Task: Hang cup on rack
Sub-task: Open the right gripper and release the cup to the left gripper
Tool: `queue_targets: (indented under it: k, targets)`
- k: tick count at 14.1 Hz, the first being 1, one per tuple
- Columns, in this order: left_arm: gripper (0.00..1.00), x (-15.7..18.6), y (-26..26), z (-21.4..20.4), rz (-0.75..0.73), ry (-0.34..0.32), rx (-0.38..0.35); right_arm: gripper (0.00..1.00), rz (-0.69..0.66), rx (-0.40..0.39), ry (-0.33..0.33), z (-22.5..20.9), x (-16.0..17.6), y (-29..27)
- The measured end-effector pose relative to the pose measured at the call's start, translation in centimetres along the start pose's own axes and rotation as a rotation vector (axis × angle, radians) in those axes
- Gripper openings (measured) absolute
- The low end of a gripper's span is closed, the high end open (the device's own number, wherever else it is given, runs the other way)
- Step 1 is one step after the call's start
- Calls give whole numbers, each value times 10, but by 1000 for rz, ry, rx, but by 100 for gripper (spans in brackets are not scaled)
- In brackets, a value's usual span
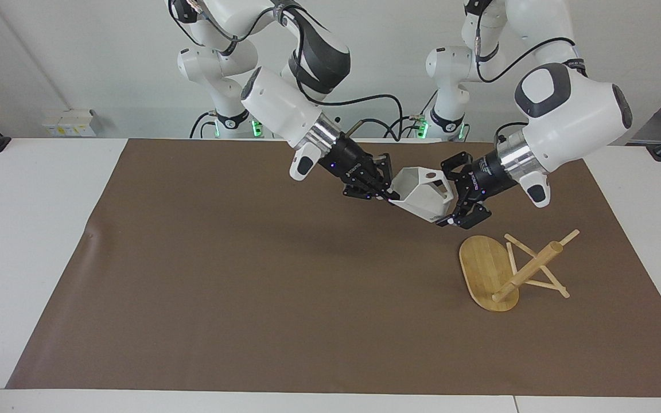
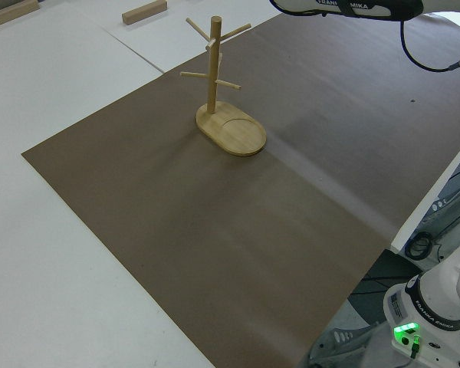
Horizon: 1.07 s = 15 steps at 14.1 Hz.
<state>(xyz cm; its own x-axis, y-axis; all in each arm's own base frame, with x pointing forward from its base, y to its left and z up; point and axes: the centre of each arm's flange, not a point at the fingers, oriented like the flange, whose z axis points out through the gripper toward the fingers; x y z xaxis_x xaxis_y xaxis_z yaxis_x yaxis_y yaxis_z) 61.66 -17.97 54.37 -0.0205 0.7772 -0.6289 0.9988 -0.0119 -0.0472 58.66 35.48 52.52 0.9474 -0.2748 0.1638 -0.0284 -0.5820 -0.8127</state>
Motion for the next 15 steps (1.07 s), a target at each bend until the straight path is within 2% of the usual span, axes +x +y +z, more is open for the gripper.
queue_targets:
  k: [6, 7, 8, 9, 15]
  targets:
    - [100, -2, -2, 3, -1, 0, 4, 4, 3, -1, 0, 1, 1, 1]
    - [93, -2, -2, 3, -1, 0, 4, 4, 3, -1, 0, 1, 1, 1]
    - [78, -1, -2, 2, -2, 0, 0, 4, 3, -2, -3, 1, 0, 1]
    - [70, -1, -2, 2, 0, 0, 2, 4, 4, -2, 0, 1, 1, 2]
    - [70, -1, -3, 1, 0, 0, 1, 4, 4, -1, 0, 1, 1, 1]
